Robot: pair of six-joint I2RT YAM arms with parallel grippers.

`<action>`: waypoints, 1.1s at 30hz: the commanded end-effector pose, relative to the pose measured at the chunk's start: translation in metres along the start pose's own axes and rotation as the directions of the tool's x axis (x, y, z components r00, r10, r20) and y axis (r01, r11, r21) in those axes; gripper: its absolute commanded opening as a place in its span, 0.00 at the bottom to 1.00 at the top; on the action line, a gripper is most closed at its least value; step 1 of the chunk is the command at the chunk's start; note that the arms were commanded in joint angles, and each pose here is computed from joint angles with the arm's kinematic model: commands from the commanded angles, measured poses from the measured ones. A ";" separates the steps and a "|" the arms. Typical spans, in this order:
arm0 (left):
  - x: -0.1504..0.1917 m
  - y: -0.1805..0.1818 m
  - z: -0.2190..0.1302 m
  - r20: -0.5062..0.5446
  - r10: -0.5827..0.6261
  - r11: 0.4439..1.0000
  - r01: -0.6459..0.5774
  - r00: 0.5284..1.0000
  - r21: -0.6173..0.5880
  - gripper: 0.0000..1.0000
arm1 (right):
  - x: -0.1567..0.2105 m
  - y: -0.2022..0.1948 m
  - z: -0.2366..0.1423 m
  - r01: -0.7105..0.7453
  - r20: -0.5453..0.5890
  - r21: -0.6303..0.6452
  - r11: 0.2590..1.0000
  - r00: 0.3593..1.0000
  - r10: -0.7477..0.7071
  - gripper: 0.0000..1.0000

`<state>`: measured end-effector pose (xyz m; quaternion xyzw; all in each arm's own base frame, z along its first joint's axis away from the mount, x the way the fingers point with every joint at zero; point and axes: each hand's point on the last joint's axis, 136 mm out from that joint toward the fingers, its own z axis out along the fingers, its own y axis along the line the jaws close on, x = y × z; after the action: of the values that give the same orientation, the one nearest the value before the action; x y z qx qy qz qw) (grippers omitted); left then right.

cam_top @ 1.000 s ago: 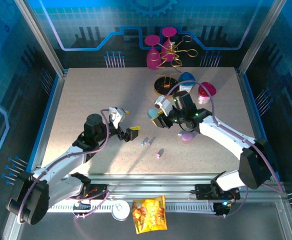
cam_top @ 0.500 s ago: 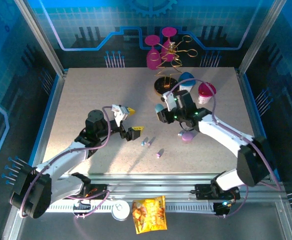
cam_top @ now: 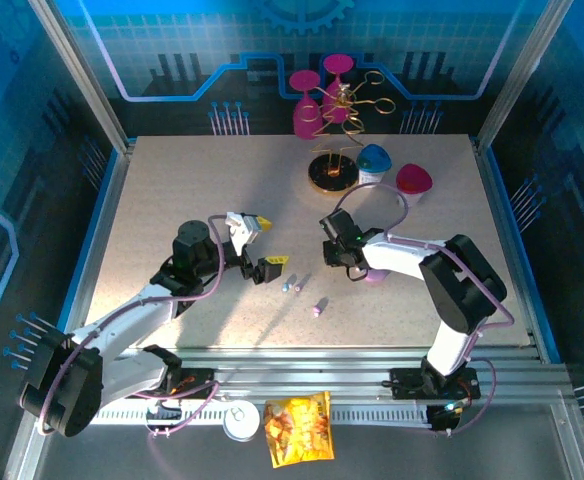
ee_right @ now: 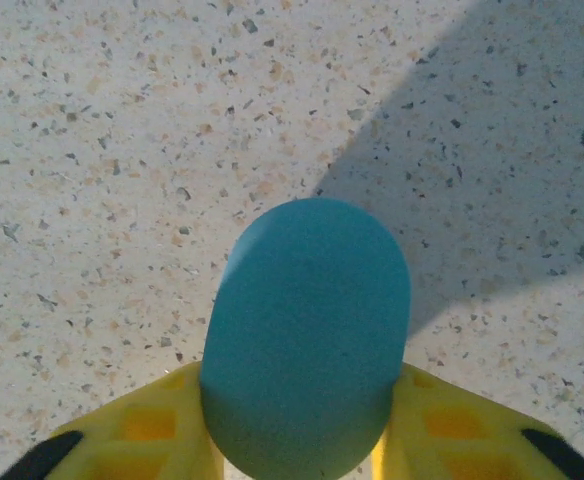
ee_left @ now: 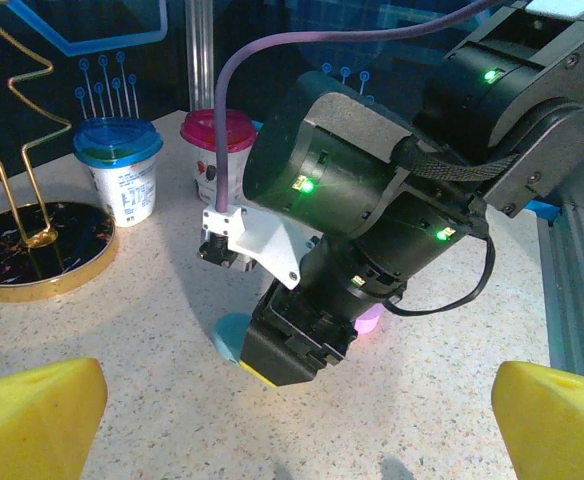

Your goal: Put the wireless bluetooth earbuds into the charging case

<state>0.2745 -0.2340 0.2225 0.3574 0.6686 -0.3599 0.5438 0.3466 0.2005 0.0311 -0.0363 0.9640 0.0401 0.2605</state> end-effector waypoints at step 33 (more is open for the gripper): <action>0.004 -0.004 -0.002 -0.002 0.036 0.999 -0.036 0.999 0.000 0.99 | -0.049 0.056 0.012 0.046 0.003 -0.447 0.893 0.999 -0.049 0.84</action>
<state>0.2728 -0.2334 0.2200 0.3623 0.6671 -0.3524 0.5473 0.3922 0.2452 0.0565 -0.0812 0.9353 0.2161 0.2683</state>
